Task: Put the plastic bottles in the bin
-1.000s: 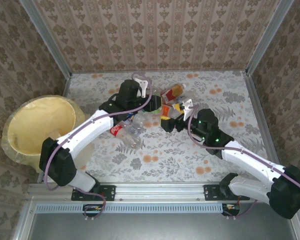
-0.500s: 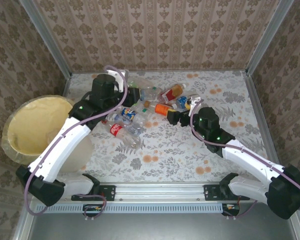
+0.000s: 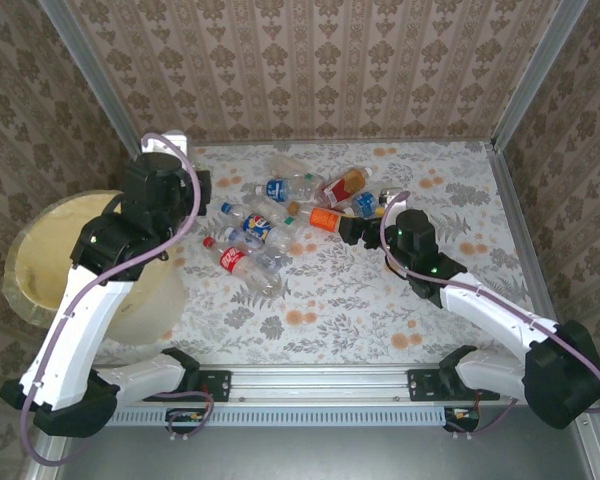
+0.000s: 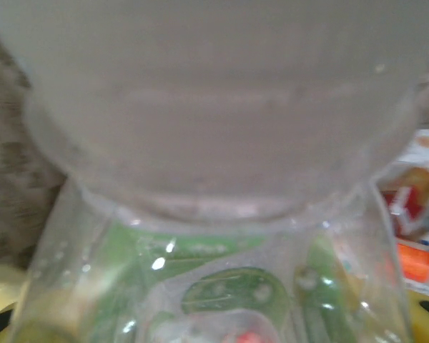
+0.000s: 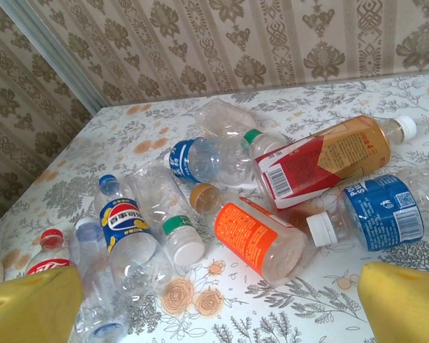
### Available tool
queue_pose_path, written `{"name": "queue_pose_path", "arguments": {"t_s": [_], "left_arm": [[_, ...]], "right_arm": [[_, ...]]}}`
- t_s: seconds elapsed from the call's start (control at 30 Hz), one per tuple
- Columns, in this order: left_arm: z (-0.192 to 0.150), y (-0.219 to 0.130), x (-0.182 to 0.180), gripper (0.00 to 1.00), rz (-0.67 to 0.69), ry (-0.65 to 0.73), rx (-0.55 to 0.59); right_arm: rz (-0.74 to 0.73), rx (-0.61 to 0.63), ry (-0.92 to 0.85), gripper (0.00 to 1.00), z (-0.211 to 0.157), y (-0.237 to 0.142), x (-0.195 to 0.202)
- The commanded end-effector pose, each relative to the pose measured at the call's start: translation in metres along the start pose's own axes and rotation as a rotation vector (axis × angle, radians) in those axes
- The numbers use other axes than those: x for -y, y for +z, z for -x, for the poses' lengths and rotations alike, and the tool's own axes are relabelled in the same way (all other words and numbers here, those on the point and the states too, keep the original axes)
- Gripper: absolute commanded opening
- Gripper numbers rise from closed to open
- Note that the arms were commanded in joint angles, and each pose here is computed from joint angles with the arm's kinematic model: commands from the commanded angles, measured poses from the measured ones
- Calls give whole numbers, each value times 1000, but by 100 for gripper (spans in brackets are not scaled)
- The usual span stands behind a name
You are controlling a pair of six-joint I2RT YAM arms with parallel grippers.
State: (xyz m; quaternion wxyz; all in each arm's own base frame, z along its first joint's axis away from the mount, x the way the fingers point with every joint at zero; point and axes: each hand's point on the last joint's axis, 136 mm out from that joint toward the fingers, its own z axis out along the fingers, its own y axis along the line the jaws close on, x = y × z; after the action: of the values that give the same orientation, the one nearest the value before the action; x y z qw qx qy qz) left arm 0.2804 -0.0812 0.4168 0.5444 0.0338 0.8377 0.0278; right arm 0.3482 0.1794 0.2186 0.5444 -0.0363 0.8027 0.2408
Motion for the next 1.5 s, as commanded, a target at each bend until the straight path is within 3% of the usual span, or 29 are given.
{"name": "queue_pose_path", "arguments": {"t_s": [0.0,0.17,0.43,0.73,1.03,1.23,1.33,1.47], "left_arm": [[-5,-14,-59,48,303,91,-36],[-13,-18,-91,48,409,61,-91],[-60,-18,-147,49,548,-43,-311],[-125,-13,-177,49,544,-320,-452],[-171,-7,-193,50,589,-441,-542],[-178,1,-194,63,584,-451,-571],[-179,3,-195,77,587,-449,-577],[-177,2,-195,84,584,-451,-571]], "right_arm": [[6,53,24,100,21,3,-4],[10,45,24,100,23,7,-6],[2,27,18,100,23,8,-5],[12,19,0,100,31,12,-9],[30,40,-10,100,49,7,-14],[17,33,-9,100,48,5,-9],[15,34,-3,100,47,6,-8],[11,35,-3,100,48,5,-7]]}}
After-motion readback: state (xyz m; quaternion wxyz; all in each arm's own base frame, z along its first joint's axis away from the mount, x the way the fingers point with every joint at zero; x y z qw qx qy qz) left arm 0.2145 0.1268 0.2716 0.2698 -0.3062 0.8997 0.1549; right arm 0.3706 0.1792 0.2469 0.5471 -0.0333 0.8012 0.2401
